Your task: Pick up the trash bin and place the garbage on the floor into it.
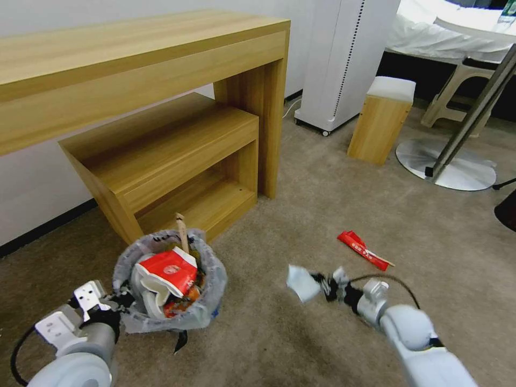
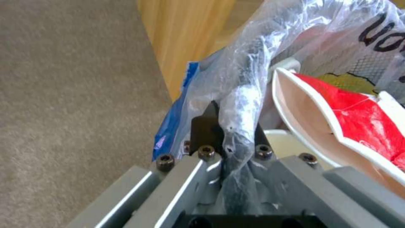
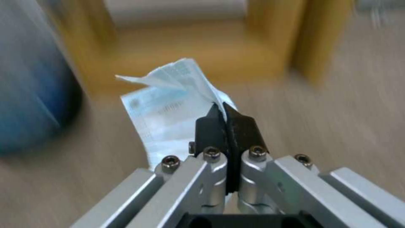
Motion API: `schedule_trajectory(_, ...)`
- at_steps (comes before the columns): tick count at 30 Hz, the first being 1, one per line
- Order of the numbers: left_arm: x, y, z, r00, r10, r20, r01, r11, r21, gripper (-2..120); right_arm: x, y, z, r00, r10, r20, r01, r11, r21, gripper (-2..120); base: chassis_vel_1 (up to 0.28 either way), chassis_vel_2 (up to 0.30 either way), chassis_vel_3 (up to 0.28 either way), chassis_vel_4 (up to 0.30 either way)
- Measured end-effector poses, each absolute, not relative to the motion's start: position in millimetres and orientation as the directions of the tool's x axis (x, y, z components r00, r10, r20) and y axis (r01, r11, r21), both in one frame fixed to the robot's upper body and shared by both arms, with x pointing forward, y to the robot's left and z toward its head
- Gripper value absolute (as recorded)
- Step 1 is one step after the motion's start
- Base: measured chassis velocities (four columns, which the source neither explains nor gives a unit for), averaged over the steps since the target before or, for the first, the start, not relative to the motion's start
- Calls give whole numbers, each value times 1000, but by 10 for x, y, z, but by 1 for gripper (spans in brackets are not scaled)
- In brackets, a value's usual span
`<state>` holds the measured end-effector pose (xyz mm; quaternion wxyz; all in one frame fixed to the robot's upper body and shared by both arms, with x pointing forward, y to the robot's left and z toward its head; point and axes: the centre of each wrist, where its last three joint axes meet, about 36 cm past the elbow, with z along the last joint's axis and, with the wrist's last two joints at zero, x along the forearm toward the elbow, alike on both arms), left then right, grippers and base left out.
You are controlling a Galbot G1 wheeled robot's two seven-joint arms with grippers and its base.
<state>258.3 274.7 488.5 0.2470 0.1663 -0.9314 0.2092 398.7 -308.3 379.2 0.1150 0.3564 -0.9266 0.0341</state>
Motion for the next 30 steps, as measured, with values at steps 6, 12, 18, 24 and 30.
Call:
schedule_trajectory(6, 2579, 2650, 4773, -810, -165, 563, -397, 861, -319, 0, 4052, -2921, 4209, -551, -809, -204, -830, 556, 35, 0, 0, 0, 0, 0)
schedule_trajectory(12, 2562, 2293, 4696, -810, -44, 584, -319, 870, -376, 0, 4120, -2612, 4209, -387, -840, -381, -911, 412, 19, 0, 0, 0, 0, 0)
schedule_trajectory(18, 2539, 2041, 4778, -821, 35, 569, -255, 870, -422, 0, 4157, -2433, 3954, -375, -850, -370, -924, 373, 80, 0, 0, 0, 0, 0)
schedule_trajectory(24, 2518, 1966, 4875, -832, 63, 551, -224, 871, -437, 0, 4120, -2278, 3673, -353, -873, -338, -936, 331, 123, 0, 0, 0, 0, 0)
schedule_trajectory(30, 2506, 1981, 4924, -837, 69, 542, -216, 870, -444, 0, 4099, -2289, 3522, -325, -906, -273, -946, 309, 99, 3, 0, 0, 0, 0)
